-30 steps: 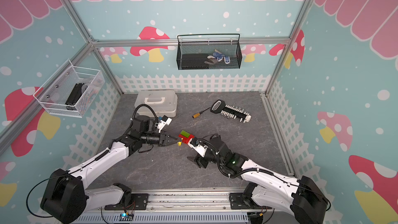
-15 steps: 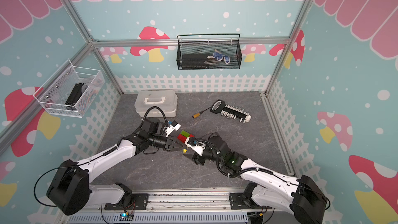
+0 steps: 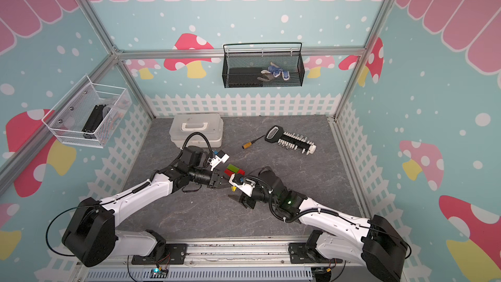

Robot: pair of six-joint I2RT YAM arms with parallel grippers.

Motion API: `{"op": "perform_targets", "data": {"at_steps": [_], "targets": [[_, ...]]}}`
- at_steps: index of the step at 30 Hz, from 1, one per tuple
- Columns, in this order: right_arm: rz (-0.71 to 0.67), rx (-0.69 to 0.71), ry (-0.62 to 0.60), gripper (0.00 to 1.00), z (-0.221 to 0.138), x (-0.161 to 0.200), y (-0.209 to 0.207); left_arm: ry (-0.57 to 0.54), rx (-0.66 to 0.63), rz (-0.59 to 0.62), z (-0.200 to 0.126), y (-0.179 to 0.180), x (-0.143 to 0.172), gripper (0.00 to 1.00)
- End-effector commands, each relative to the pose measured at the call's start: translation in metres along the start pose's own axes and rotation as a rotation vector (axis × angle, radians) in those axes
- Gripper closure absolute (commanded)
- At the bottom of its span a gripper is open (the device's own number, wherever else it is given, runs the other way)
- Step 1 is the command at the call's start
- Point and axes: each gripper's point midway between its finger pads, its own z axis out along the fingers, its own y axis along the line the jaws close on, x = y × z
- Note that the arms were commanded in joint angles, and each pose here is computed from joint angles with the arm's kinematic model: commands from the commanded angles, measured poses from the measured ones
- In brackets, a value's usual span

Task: Assemble a piece of candy with building blocks
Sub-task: Pick up the building block from the center of the board.

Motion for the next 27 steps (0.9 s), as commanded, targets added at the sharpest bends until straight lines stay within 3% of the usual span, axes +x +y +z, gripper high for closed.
{"op": "perform_targets", "data": {"at_steps": [1, 6, 16, 25, 27], "targets": [[-0.043, 0.003, -0.030, 0.41, 0.002, -0.013, -0.001, -0.016, 0.004, 0.054, -0.001, -0.009, -0.008, 0.87], [-0.042, 0.014, -0.026, 0.51, 0.003, -0.013, -0.003, -0.016, -0.002, 0.047, 0.000, -0.006, -0.007, 0.87], [-0.039, 0.023, 0.001, 0.57, 0.006, -0.005, -0.004, -0.018, -0.006, 0.046, 0.000, -0.005, -0.007, 0.87], [-0.051, 0.030, 0.027, 0.76, 0.005, 0.003, -0.004, -0.029, -0.015, 0.052, -0.001, -0.006, -0.008, 0.86], [-0.044, 0.029, 0.039, 0.78, 0.006, 0.006, -0.004, -0.033, -0.014, 0.056, -0.002, -0.008, -0.009, 0.81]]}}
